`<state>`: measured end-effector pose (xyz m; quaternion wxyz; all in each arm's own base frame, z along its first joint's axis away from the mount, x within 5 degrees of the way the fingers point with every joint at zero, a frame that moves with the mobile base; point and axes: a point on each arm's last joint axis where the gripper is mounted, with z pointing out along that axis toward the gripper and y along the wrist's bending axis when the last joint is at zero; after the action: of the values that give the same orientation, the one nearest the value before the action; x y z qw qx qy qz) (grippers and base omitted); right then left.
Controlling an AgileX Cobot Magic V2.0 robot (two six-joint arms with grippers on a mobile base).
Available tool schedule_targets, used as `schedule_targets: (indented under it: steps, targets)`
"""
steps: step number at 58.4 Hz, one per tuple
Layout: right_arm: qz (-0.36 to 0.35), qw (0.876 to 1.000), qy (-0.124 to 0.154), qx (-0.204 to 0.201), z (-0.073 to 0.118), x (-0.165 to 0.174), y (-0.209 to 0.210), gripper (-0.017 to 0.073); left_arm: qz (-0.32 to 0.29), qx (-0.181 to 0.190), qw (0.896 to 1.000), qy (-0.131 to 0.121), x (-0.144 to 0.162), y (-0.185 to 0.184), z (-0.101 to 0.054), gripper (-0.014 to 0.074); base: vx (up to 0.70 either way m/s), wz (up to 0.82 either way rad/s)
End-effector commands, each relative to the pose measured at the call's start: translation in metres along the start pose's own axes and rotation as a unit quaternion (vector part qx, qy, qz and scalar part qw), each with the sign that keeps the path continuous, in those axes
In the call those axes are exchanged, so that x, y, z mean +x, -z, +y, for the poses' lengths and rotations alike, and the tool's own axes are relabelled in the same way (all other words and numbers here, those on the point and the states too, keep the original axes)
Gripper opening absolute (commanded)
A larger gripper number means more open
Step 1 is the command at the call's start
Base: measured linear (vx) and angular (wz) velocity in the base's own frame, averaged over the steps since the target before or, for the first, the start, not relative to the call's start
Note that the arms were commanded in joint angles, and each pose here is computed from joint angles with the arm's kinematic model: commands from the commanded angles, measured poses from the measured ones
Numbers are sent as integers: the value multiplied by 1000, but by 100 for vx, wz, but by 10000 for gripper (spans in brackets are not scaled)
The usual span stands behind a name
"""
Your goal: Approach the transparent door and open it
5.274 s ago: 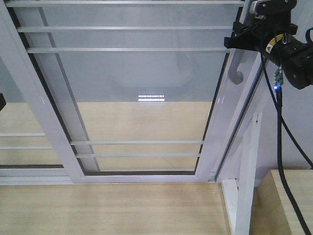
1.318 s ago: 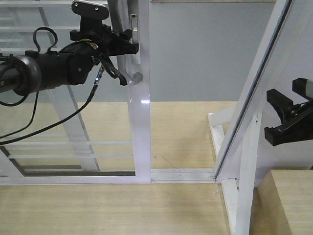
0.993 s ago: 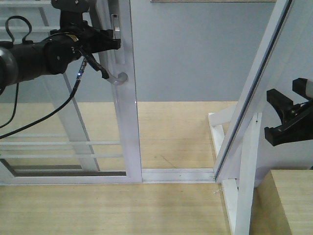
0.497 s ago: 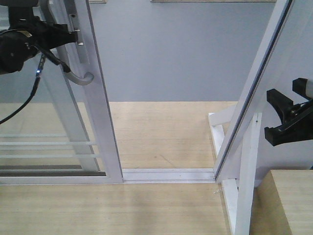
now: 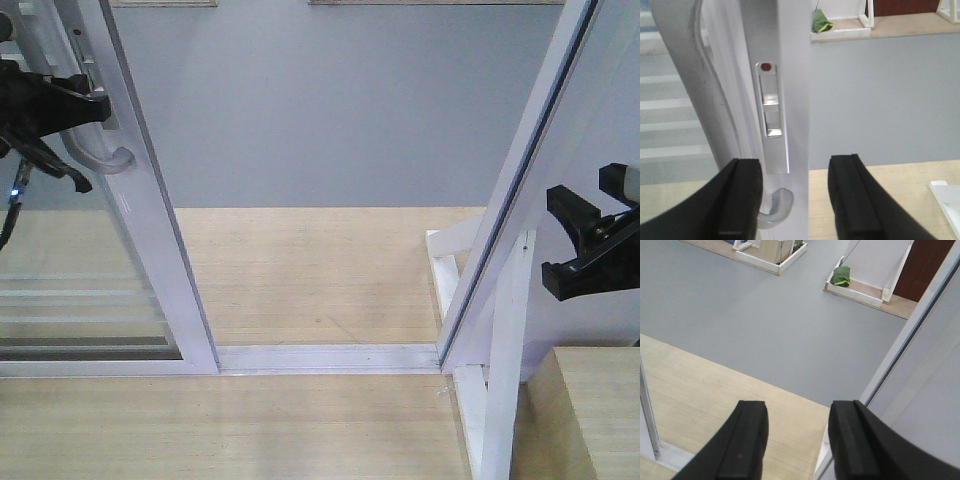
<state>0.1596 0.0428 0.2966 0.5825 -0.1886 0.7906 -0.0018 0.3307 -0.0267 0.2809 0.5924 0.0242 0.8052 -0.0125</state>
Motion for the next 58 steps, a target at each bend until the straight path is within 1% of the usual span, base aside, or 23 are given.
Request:
schedule_targets:
  steps: [1, 7, 13, 31, 37, 40, 44, 49, 52, 54, 58]
  targets:
    - [-42, 999, 6, 1, -2, -15, 2, 373, -88, -8, 996, 5, -31, 32, 3, 430, 0, 0]
    - [-42, 999, 6, 1, -2, -15, 2, 373, -99, -4, 995, 7, -33, 58, 3, 430, 0, 0]
    - [-42, 999, 6, 1, -2, -15, 2, 373, -108, -3, 994, 7, -35, 73, 3, 430, 0, 0]
    - [-41, 999, 6, 1, -2, -15, 2, 373, -116, -4, 993, 6, -36, 78, 4, 428, 0, 0]
    - [-41, 999, 6, 1, -2, -15, 2, 373, -94, 1, 995, 14, -27, 82, 3, 428, 0, 0]
    - [-41, 999, 6, 1, -2, -15, 2, 373, -80, 11, 997, 12, -21, 91, -1, 423, 0, 0]
    - [-39, 999, 6, 2, -2, -15, 2, 373, -68, 26, 997, 3, -10, 110, -6, 408, 0, 0]
    - [-40, 999, 6, 1, -2, -15, 2, 373, -79, 35, 996, -36, 7, 138, -7, 360, 0, 0]
    - [-39, 999, 6, 2, -2, -15, 2, 373, -89, 35, 994, -55, 18, 154, -6, 311, 0, 0]
    - [-39, 999, 6, 2, -2, -15, 2, 373, -103, 34, 992, -70, 28, 168, -5, 258, 0, 0]
    - [-39, 999, 6, 2, -2, -15, 2, 373, -134, 27, 988, -75, 47, 191, -1, 146, 0, 0]
